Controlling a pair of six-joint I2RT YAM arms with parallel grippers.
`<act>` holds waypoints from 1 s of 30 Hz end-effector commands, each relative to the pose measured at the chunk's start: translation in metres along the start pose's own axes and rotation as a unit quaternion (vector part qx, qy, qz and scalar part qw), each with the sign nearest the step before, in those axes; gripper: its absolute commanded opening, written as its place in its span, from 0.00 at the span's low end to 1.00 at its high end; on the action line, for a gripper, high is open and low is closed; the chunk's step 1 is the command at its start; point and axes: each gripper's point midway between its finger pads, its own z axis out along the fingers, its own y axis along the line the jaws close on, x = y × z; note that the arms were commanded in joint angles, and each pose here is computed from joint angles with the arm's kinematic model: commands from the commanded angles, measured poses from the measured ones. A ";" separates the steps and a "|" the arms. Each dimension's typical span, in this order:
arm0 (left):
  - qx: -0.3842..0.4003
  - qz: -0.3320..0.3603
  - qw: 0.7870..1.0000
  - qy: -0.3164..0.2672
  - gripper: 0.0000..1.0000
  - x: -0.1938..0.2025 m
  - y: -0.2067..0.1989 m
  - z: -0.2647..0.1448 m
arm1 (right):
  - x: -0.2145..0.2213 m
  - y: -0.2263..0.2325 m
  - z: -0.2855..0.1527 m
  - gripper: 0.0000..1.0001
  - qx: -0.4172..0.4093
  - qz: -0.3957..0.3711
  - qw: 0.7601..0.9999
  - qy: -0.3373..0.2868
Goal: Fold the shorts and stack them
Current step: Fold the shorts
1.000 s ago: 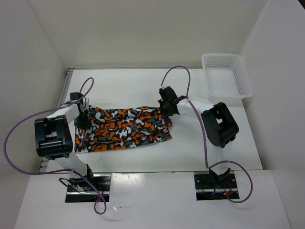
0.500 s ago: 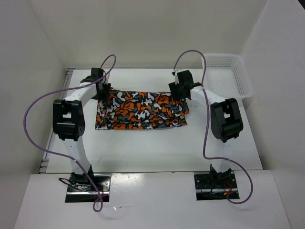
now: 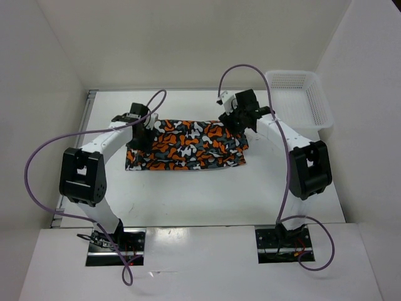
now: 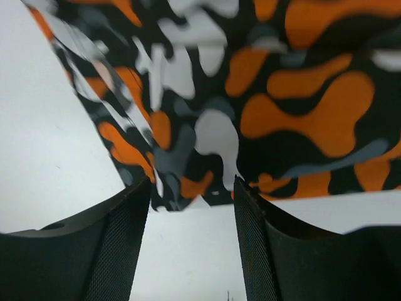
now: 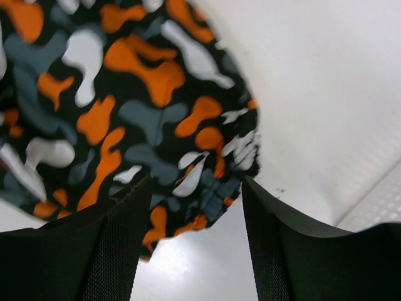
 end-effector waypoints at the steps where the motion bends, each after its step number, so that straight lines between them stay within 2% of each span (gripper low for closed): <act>1: 0.011 -0.002 1.000 0.028 0.63 0.022 -0.001 -0.003 | 0.022 0.034 -0.018 0.64 -0.060 -0.104 0.992 0.032; 9: -0.025 0.015 0.999 0.045 0.63 0.051 0.000 0.018 | 0.065 0.081 -0.027 0.64 -0.114 -0.196 0.971 0.081; 12: -0.029 0.016 0.998 0.050 0.60 0.053 0.000 0.025 | 0.074 0.087 -0.026 0.64 -0.115 -0.201 0.969 0.088; 16: -0.027 0.020 0.998 0.051 0.48 0.049 -0.003 0.032 | 0.073 0.079 -0.017 0.64 -0.088 -0.201 0.972 0.084; 22: -0.042 0.025 0.998 0.050 0.15 0.050 -0.001 0.035 | 0.070 0.067 -0.004 0.54 -0.044 -0.226 0.970 0.077; 26: -0.077 0.023 0.996 0.033 0.04 0.041 0.011 0.036 | 0.066 0.059 0.001 0.42 -0.023 -0.231 0.970 0.074; 27: -0.085 0.022 0.996 0.026 0.02 0.037 0.014 0.036 | 0.066 0.059 0.001 0.37 -0.023 -0.231 0.970 0.074; 29: -0.108 0.019 0.994 0.011 0.00 0.027 0.021 0.034 | 0.057 0.059 0.003 0.31 -0.012 -0.235 0.970 0.060; 30: -0.113 0.016 0.993 0.000 0.00 0.022 0.023 0.031 | 0.060 0.056 0.004 0.25 -0.005 -0.240 0.969 0.064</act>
